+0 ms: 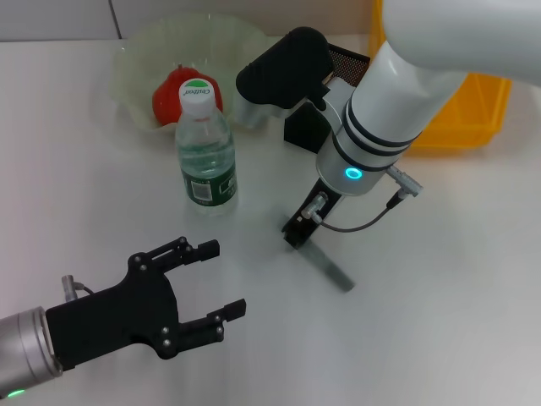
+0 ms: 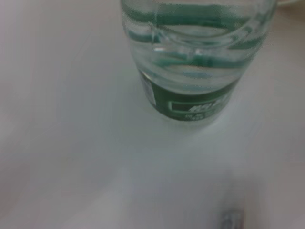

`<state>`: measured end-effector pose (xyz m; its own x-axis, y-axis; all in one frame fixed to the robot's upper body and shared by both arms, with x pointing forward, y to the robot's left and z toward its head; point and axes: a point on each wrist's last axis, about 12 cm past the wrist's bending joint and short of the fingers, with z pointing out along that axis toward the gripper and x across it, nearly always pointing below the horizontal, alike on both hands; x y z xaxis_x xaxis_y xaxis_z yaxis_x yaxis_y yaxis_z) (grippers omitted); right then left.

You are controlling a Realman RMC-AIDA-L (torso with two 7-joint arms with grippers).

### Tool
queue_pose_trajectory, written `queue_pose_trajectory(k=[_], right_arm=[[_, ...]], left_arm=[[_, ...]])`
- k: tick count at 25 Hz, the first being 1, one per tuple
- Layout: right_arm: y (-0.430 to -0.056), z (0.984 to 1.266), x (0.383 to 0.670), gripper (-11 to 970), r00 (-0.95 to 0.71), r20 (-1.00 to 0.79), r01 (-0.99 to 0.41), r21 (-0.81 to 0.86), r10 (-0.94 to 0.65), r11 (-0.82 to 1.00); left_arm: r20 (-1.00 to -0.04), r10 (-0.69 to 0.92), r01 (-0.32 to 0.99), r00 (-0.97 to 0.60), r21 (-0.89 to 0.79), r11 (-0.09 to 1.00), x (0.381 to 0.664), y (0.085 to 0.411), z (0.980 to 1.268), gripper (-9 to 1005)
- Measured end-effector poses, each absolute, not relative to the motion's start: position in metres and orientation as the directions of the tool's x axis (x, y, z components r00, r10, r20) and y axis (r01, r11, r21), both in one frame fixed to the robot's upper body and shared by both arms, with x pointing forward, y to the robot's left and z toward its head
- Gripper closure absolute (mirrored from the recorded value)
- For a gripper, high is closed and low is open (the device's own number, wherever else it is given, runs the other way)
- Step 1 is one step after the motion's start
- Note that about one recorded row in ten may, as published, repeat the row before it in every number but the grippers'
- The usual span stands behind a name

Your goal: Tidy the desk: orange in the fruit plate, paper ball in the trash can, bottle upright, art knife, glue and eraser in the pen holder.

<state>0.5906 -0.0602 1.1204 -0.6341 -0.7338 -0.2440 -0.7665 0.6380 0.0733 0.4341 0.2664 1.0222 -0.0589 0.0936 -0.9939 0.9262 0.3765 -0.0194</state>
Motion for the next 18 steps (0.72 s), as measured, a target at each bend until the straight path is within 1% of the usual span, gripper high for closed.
queue_pose_trajectory(k=[6, 10, 13, 15, 16, 17, 18], right_arm=[[-0.061, 1.121, 0.588, 790, -0.626, -0.214, -0.775, 0.069, -0.750, 0.628], [-0.062, 1.122, 0.587, 804, -0.622, -0.210, -0.779, 0.069, -0.754, 0.623], [-0.064, 1.130, 0.587, 815, -0.617, -0.236, -0.781, 0.069, -0.751, 0.620], [-0.069, 1.142, 0.590, 822, -0.622, -0.276, -0.772, 0.063, -0.733, 0.632], [-0.080, 1.161, 0.596, 826, -0.631, -0.335, -0.753, 0.045, -0.700, 0.657], [-0.080, 1.161, 0.596, 827, -0.631, -0.335, -0.753, 0.045, -0.700, 0.657], [-0.085, 1.169, 0.597, 828, -0.632, -0.365, -0.745, 0.043, -0.683, 0.666]], left_arm=[[-0.993, 0.098, 0.926, -0.059, -0.018, 0.377, 0.435, 0.265, 1.022, 220], [-0.994, 0.098, 0.927, -0.056, -0.015, 0.375, 0.437, 0.265, 1.023, 220], [-0.994, 0.098, 0.927, -0.054, -0.014, 0.374, 0.437, 0.265, 1.023, 220], [-0.994, 0.095, 0.929, -0.052, -0.013, 0.369, 0.437, 0.264, 1.023, 220], [-0.994, 0.093, 0.930, -0.050, -0.013, 0.368, 0.438, 0.264, 1.024, 220], [-0.994, 0.093, 0.930, -0.050, -0.013, 0.368, 0.438, 0.264, 1.024, 220], [-0.994, 0.093, 0.930, -0.049, -0.012, 0.367, 0.438, 0.264, 1.024, 220]])
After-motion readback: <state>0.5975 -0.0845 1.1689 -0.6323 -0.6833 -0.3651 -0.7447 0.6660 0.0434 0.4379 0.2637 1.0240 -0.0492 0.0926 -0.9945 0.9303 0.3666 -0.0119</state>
